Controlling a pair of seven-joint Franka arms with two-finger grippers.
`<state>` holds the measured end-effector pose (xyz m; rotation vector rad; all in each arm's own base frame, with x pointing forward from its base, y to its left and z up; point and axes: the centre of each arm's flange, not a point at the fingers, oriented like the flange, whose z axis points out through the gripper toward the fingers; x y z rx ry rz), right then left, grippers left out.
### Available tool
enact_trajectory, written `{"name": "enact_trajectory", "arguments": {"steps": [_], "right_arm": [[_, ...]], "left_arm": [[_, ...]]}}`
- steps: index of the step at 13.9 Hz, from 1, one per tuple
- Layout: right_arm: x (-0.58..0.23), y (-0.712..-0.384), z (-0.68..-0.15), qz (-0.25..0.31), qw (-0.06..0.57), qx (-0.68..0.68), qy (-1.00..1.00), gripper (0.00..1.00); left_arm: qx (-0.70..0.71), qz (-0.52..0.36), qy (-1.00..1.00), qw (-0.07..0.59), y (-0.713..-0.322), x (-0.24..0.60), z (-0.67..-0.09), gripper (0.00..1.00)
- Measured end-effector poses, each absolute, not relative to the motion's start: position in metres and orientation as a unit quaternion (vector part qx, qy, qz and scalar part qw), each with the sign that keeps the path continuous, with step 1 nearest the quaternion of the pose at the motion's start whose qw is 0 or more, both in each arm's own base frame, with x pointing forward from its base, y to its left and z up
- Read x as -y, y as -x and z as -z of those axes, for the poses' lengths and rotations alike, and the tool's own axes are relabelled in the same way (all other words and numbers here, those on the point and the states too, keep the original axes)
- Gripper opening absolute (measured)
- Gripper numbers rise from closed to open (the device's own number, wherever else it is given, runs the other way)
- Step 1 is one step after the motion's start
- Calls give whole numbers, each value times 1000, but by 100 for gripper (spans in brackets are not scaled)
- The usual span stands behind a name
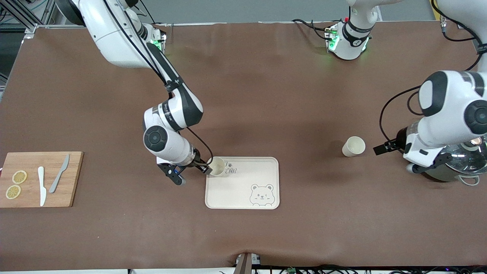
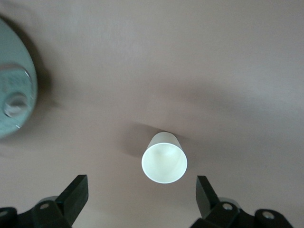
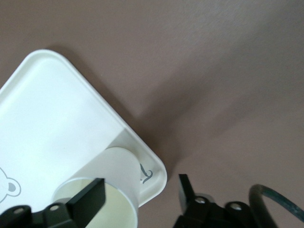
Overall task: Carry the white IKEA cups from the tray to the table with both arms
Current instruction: 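Raise the left gripper away while the right gripper lowers onto the cup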
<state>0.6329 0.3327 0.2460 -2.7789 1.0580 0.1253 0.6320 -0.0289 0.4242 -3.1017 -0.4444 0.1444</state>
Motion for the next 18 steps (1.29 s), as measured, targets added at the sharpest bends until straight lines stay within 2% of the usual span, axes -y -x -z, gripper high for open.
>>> {"name": "enact_trajectory", "arguments": {"steps": [4, 6, 7, 11, 12, 14, 18], "right_arm": [[-334, -634, -245, -40, 83, -355, 930, 19], [-332, -636, -246, -38, 83, -357, 930, 2], [-332, -636, -246, -38, 83, -358, 929, 2], [-332, -638, -250, -35, 86, -364, 927, 35], [-333, -639, -253, -34, 87, -368, 925, 35], [-334, -645, -263, -28, 95, -382, 919, 48], [-341, -657, -297, -28, 116, -420, 900, 52]], "left_arm": [[96, -23, 995, -3, -642, -3, -488, 100], [93, -10, 996, -1, -637, -5, -519, 100], [93, -5, 996, 0, -631, -3, -534, 100], [95, 13, 995, 7, -608, -3, -582, 100], [95, 12, 995, 8, -603, -2, -588, 100], [95, 10, 995, 11, -597, -2, -603, 100], [85, 3, 996, 15, -580, 2, -628, 100]]}}
